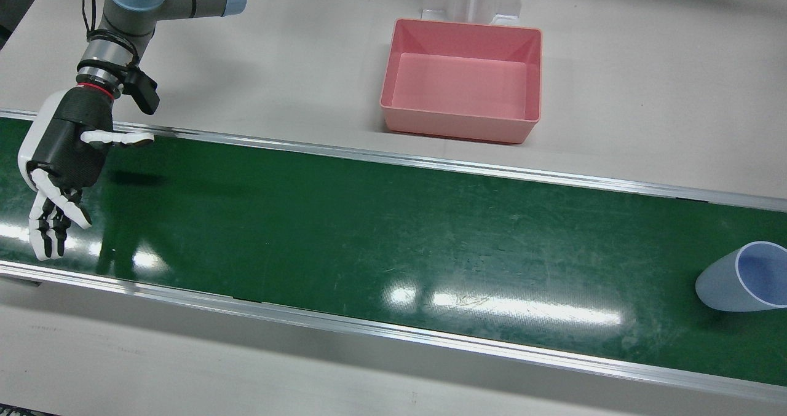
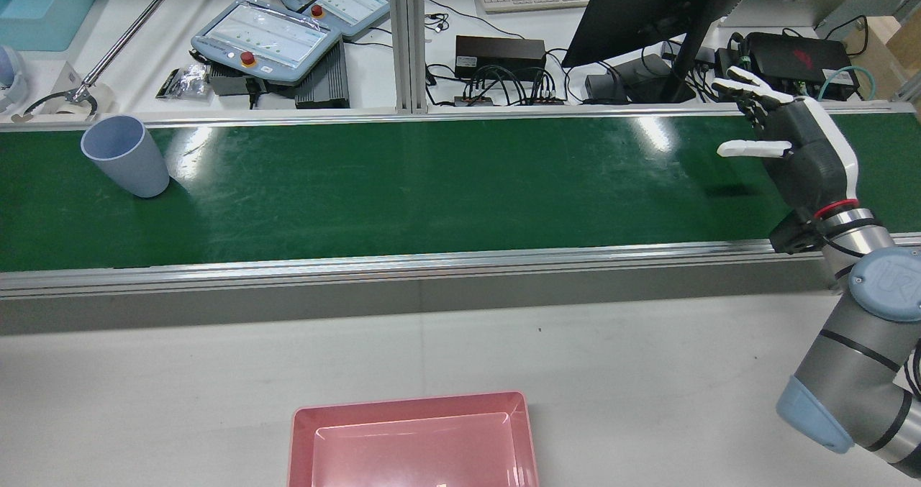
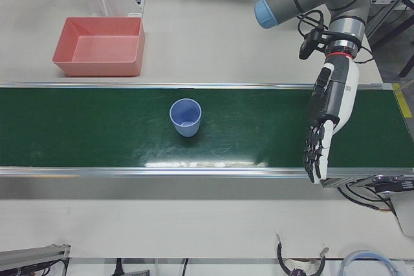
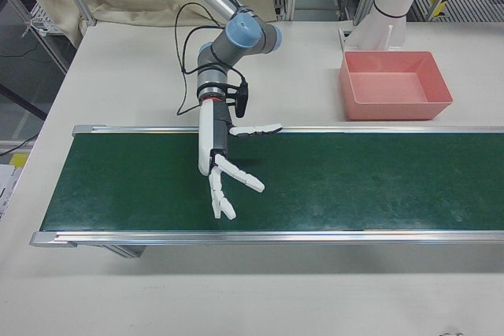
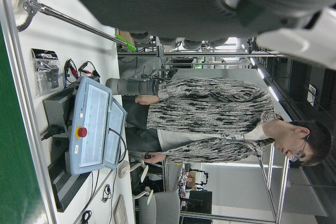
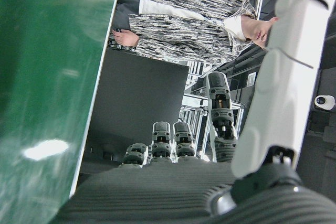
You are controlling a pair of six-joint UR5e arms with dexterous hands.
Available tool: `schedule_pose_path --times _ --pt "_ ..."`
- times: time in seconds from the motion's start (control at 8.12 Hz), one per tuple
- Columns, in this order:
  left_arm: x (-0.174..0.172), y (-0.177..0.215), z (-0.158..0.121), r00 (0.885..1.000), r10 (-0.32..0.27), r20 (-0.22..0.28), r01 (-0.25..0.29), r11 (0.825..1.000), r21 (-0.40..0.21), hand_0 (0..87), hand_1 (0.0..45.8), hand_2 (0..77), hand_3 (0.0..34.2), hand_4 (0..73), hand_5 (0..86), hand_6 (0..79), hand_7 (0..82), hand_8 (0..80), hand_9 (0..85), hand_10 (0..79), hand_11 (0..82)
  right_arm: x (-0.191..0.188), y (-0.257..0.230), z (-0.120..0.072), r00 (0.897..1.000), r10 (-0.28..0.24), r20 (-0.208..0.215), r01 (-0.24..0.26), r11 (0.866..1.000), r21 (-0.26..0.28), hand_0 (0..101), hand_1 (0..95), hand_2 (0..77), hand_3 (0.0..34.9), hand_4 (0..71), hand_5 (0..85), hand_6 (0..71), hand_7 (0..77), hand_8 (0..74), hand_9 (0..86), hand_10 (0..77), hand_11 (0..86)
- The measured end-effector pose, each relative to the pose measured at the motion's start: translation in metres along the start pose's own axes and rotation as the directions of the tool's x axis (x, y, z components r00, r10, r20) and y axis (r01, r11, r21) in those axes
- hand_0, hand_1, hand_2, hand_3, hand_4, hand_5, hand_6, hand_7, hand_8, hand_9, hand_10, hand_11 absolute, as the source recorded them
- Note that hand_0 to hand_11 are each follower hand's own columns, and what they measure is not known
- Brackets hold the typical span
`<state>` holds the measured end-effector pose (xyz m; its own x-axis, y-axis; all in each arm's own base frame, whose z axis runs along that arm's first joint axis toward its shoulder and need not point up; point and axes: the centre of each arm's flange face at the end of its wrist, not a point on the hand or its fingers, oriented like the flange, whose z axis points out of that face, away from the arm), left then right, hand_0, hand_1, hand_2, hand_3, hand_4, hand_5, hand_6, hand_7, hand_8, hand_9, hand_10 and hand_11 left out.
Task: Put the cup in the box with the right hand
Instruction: 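Hold the open right hand at the belt edge as the blue cup approaches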
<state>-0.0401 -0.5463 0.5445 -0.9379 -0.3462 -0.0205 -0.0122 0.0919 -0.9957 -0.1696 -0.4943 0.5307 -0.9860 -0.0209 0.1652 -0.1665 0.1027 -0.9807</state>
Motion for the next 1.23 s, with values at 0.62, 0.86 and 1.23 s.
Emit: schedule_pose_path --times 0.62,0.86,1.23 --pt "0.0 0.0 0.0 1.0 0.0 0.0 0.0 1.0 0.0 0.0 0.5 1.1 0.0 1.1 0.5 0.0 0.5 0.0 0.0 0.0 0.0 0.011 0.021 0.036 1.0 -0.004 -0.001 0.004 1.0 -0.018 57 15.3 5.5 0.0 28.4 6.5 6.0 22.4 8.7 16.4 2.2 3.8" --pt "0.0 0.0 0.0 1.0 0.0 0.0 0.0 1.0 0.0 0.0 0.5 1.1 0.0 1.1 0.5 0.5 0.5 0.0 0.0 0.0 0.0 0.035 0.037 0.062 1.0 -0.001 -0.008 0.001 1.0 -0.027 58 20.7 4.9 0.0 27.8 6.5 6.0 22.4 8.2 16.4 1.6 3.8" --pt "0.0 0.0 0.0 1.0 0.0 0.0 0.0 1.0 0.001 0.0 0.5 1.1 0.0 1.1 0.5 0.5 0.5 0.0 0.0 0.0 0.0 0.024 0.076 0.049 1.0 0.004 -0.017 -0.005 0.999 -0.038 60 9.8 5.5 0.0 32.2 6.0 6.0 22.9 8.2 16.4 1.1 2.7"
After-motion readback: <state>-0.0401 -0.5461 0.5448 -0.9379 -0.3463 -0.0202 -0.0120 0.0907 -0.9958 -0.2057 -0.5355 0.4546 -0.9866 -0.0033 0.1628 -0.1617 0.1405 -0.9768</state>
